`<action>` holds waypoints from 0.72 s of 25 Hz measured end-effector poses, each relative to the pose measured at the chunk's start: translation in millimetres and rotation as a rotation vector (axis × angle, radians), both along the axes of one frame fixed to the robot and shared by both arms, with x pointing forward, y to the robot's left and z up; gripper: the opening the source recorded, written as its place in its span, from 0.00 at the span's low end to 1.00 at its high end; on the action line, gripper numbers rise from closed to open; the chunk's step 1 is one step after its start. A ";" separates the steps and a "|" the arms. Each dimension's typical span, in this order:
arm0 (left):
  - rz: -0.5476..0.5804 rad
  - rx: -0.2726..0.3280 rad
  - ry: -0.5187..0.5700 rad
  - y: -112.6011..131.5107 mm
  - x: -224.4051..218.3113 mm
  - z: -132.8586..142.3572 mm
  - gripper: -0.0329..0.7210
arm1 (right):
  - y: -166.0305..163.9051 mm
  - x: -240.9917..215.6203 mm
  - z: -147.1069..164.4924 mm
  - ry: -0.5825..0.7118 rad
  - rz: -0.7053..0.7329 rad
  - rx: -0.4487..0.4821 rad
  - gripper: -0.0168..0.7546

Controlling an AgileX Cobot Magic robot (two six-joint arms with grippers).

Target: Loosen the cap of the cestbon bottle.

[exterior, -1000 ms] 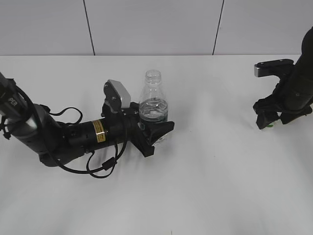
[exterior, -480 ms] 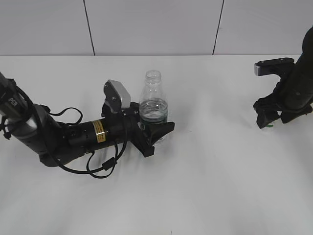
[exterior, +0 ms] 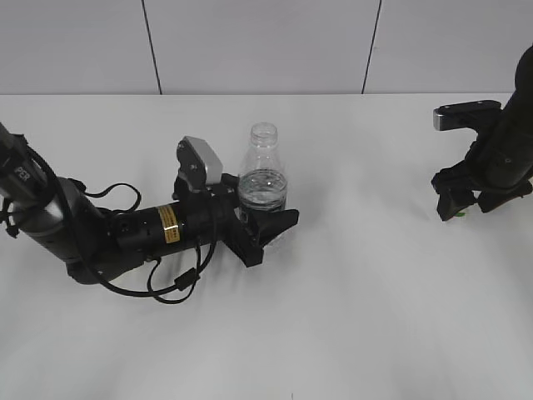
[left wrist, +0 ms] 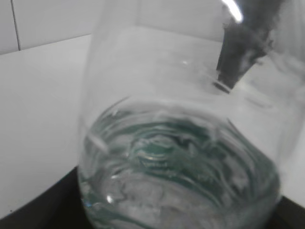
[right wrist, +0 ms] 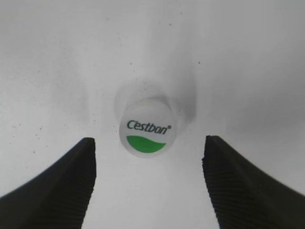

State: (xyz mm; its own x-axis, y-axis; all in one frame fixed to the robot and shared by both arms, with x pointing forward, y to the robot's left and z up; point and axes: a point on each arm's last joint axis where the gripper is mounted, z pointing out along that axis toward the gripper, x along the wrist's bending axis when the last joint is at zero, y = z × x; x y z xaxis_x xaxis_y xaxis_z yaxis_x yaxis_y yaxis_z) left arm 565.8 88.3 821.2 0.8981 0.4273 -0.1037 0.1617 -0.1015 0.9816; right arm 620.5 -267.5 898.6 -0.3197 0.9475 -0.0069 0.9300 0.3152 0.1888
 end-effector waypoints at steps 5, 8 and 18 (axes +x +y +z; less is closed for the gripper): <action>0.005 -0.014 0.031 0.0 -0.1 0.0 0.77 | 0.0 -0.2 0.0 0.002 0.001 0.000 0.71; 0.005 -0.015 0.034 -0.1 -0.1 0.0 0.79 | 0.0 -0.2 0.0 0.002 0.002 0.000 0.71; 0.002 -0.040 -0.021 -1.7 3.4 23.5 0.79 | 0.0 -0.2 0.0 0.002 0.004 -0.001 0.71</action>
